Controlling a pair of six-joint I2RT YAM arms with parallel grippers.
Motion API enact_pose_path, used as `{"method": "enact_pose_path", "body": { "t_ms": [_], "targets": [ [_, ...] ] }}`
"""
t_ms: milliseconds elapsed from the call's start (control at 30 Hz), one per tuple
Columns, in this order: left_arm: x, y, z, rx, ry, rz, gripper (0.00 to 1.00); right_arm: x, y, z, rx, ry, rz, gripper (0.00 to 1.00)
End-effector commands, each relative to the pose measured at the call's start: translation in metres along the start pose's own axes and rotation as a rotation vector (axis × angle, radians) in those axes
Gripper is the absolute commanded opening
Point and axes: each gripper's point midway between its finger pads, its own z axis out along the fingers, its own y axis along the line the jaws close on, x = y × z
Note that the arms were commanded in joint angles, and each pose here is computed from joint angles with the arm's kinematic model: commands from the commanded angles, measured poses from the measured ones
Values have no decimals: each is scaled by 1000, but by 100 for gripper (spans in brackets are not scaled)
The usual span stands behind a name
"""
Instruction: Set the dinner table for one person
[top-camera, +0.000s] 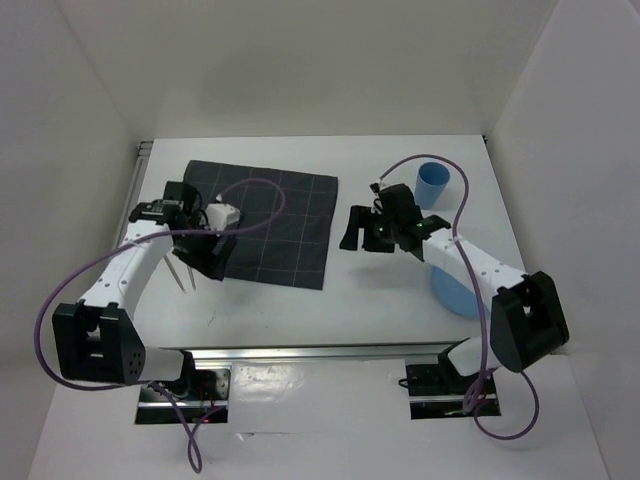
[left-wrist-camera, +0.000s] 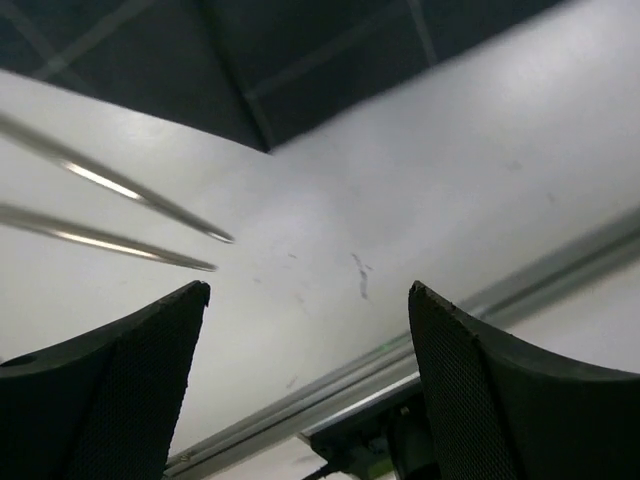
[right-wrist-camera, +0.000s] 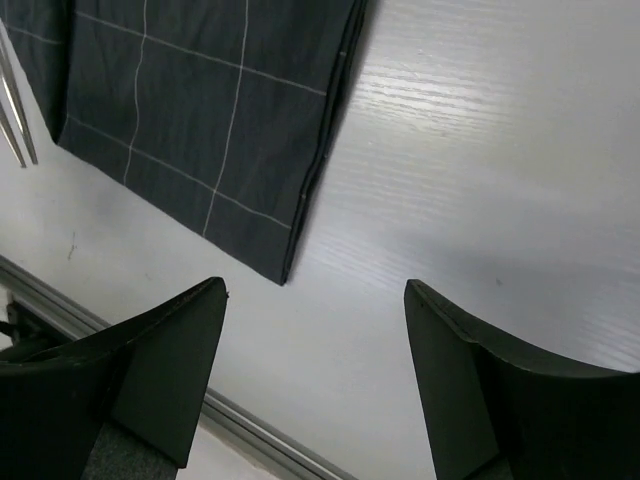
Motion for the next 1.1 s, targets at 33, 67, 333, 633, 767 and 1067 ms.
{"method": "enact_pose_path", "body": {
  "t_ms": [33, 67, 333, 633, 767, 1067],
  "targets": [
    [-40, 72, -15, -229, -103, -195, 88, -11, 17, 30, -39, 20, 63, 77],
    [-42, 78, -3, -223, -76, -230, 88, 1, 25, 37, -35, 48, 63, 76],
    [-115, 91, 33, -318, -123, -130, 95, 55, 31, 87, 179, 171, -5, 76],
    [-144, 124, 98, -522, 3, -70, 91, 91, 35, 101, 195, 227, -45, 68],
    [-134, 132, 108, -564, 45, -80, 78, 106, 43, 106, 203, 241, -92, 68],
    [-123, 129, 119, -553, 44, -80, 0, 115, 29, 116, 221, 283, -56, 14]
  ]
}}
